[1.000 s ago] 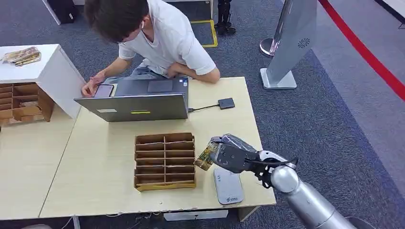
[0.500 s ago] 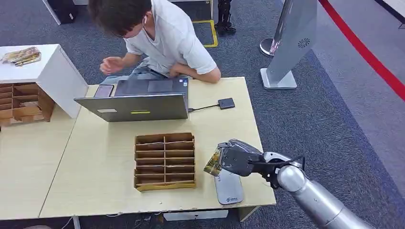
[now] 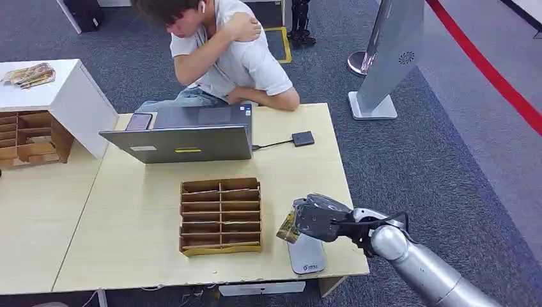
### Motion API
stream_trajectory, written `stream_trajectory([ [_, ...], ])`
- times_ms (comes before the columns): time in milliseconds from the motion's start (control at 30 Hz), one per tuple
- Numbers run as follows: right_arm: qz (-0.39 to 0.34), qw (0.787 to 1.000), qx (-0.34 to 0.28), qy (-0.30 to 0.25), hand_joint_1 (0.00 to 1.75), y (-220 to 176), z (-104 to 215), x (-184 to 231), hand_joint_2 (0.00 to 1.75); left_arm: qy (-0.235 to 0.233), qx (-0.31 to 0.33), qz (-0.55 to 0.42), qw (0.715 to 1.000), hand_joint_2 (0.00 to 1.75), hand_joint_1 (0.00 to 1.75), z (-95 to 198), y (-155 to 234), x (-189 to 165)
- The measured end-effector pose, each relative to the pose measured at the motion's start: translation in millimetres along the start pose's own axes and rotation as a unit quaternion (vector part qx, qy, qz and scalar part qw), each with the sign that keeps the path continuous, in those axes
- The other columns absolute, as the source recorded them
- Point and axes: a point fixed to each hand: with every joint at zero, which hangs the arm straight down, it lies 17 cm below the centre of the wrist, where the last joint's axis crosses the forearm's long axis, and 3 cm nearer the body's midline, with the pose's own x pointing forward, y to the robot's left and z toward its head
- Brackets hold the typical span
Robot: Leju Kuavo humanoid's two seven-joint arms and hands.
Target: Pass the card to the sensor for recognition and then transmit it.
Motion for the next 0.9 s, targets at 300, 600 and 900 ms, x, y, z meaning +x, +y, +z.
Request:
stream_trajectory([
  [300,0.005,1.000,0.011,0.022,1.75,10,0,-13,1.75,-0.001,0.000,-0.004,1.000,0.00,0.00,0,-1,1],
  [600,0.006,0.999,0.023,0.036,1.75,21,1,-24,1.75,-0.001,-0.002,-0.009,1.000,0.00,0.00,1,-3,1],
  [900,0.007,0.998,0.027,0.047,1.75,25,1,-31,1.75,-0.001,-0.002,-0.009,1.000,0.00,0.00,1,-3,2],
])
